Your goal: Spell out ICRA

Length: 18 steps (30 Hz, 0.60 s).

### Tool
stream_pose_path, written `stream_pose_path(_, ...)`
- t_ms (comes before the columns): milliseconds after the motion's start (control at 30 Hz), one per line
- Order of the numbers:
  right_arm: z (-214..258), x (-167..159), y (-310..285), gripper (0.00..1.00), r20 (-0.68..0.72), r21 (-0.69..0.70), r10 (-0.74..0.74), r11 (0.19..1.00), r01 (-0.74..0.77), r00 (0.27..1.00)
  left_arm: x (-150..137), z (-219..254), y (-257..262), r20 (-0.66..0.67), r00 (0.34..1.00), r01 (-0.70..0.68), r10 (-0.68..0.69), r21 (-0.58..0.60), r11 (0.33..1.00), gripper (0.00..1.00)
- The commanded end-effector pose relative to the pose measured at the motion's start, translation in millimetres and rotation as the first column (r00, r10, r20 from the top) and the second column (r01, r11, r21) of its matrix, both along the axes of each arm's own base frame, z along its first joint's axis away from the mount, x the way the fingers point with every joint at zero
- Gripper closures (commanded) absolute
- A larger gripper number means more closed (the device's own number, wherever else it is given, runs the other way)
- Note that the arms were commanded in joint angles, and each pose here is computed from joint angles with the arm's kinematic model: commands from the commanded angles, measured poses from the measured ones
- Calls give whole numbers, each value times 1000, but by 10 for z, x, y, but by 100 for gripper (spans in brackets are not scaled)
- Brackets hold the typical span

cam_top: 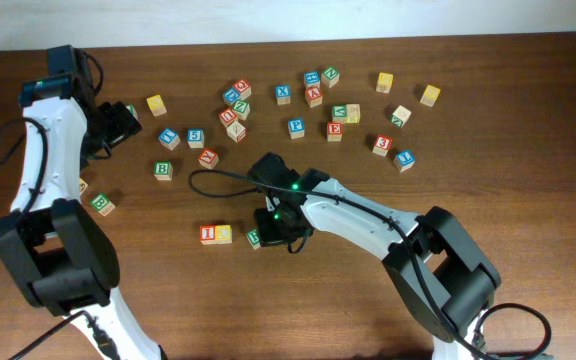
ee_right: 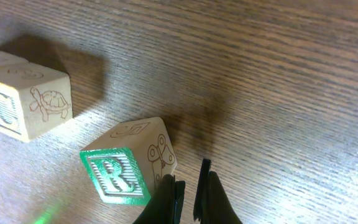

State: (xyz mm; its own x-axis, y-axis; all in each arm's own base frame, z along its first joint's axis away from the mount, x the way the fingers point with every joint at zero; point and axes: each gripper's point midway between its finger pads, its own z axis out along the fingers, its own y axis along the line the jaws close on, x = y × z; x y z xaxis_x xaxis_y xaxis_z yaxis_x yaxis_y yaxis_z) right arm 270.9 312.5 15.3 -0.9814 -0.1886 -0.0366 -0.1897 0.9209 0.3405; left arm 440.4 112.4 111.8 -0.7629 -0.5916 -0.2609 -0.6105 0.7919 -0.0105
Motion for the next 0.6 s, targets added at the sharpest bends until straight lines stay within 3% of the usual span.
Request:
stream_pose_path(0,-27,-58,34,96,-25,0,-19,1000,19,1000,11,-5,35,1,1000,-5,5,-2,1000,1)
stream_pose_path(300,-32,-142,91,96,-48,-13,-67,998,66,997,11,-5,35,1,1000,-5,5,-2,1000,1)
stream_pose_path(567,-78,-516,-41,96,-139,-118,-26,993,10,990,11,-5,35,1,1000,-5,5,-2,1000,1)
